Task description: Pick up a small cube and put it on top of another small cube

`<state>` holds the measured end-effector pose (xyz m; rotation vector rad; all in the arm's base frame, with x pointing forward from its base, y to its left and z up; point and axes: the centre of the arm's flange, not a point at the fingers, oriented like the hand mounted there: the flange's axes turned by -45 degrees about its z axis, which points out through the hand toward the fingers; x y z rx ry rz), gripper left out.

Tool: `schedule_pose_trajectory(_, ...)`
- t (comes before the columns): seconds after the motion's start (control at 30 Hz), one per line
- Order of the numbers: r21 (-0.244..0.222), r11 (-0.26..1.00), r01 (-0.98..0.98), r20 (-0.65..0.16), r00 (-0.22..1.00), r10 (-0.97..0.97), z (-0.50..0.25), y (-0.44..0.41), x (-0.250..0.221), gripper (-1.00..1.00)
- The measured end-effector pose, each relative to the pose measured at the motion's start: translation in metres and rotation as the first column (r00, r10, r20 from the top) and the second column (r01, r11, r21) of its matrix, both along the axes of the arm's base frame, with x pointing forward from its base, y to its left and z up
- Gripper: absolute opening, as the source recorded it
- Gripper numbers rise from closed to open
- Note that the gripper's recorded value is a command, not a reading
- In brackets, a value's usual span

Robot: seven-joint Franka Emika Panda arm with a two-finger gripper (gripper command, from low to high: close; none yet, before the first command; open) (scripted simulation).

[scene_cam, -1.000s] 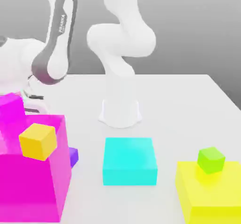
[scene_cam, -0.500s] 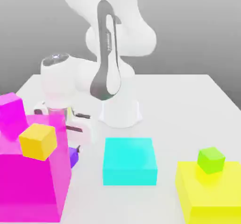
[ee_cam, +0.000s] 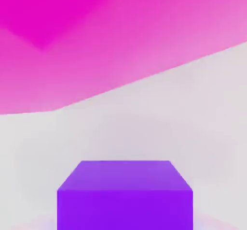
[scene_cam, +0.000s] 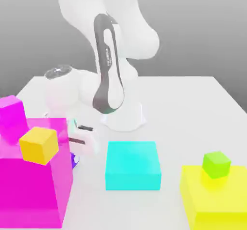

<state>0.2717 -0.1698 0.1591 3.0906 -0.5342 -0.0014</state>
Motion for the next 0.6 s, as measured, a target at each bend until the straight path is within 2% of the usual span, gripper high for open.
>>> schedule_pose_trajectory(0.17,0.014,1.0,0.015,0.002,1.0,-0.015,0.03,-0.005,-0.002,-1.0)
schedule_pose_trajectory(0.37,0.041,0.997,0.068,0.043,0.997,-0.069,0.053,-0.079,-0.018,-1.0)
schedule_pose_trajectory(0.47,0.021,0.998,0.057,0.1,0.993,-0.058,0.086,-0.123,-0.021,-1.0)
schedule_pose_trajectory(0.6,-0.038,0.999,0.033,0.181,0.983,-0.025,0.146,-0.182,-0.036,-1.0)
